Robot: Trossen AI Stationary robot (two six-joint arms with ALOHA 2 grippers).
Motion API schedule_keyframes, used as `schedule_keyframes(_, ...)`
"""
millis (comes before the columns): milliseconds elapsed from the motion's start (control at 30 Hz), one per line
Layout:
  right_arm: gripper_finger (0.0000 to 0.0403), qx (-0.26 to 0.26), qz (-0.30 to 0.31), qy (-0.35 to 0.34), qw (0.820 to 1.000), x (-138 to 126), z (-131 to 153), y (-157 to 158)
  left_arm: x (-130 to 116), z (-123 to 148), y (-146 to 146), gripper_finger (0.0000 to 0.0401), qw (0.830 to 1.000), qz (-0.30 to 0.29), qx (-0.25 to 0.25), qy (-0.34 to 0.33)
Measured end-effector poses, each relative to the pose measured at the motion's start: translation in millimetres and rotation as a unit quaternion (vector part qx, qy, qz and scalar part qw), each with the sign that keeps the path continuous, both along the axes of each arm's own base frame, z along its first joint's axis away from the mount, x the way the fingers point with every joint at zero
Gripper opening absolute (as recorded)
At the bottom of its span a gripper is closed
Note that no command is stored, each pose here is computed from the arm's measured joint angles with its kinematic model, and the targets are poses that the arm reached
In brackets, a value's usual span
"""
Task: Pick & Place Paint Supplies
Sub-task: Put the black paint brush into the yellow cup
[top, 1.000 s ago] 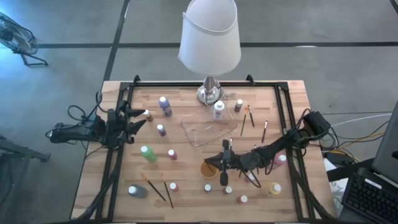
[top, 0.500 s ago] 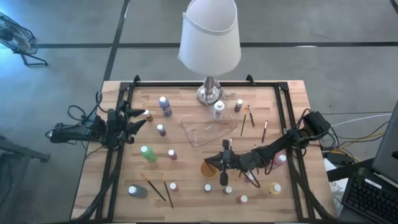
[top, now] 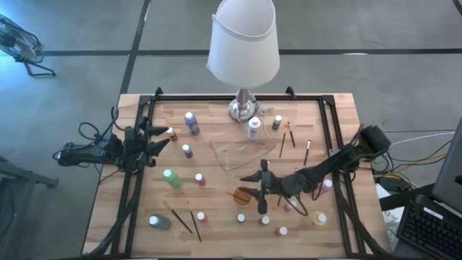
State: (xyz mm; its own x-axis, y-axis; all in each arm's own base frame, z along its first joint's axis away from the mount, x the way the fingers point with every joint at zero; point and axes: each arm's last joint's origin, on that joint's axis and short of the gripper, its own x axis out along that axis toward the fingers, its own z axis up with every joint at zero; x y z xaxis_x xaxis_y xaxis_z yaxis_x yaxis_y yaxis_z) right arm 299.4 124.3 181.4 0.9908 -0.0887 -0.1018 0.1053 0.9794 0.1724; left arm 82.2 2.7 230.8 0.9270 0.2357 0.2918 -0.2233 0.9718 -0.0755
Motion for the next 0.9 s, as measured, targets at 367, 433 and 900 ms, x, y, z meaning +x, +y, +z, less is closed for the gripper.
schedule_keyframes(367,0.0194,0.040,-0.120,0.146,0.981,-69.9,55.9,-45.0,0.1,-0.1,0.0,0.0218,1.000,0.000,0.000,0.000)
schedule_keyframes(433,0.0196,0.054,-0.156,0.164,0.972,-86.4,61.4,-56.3,0.1,-0.1,0.0,0.0218,1.000,0.000,0.000,0.000)
schedule_keyframes(900,0.0172,0.120,-0.319,0.242,0.909,-143.0,73.4,-140.0,0.1,-0.1,0.0,0.0218,1.000,0.000,0.000,0.000)
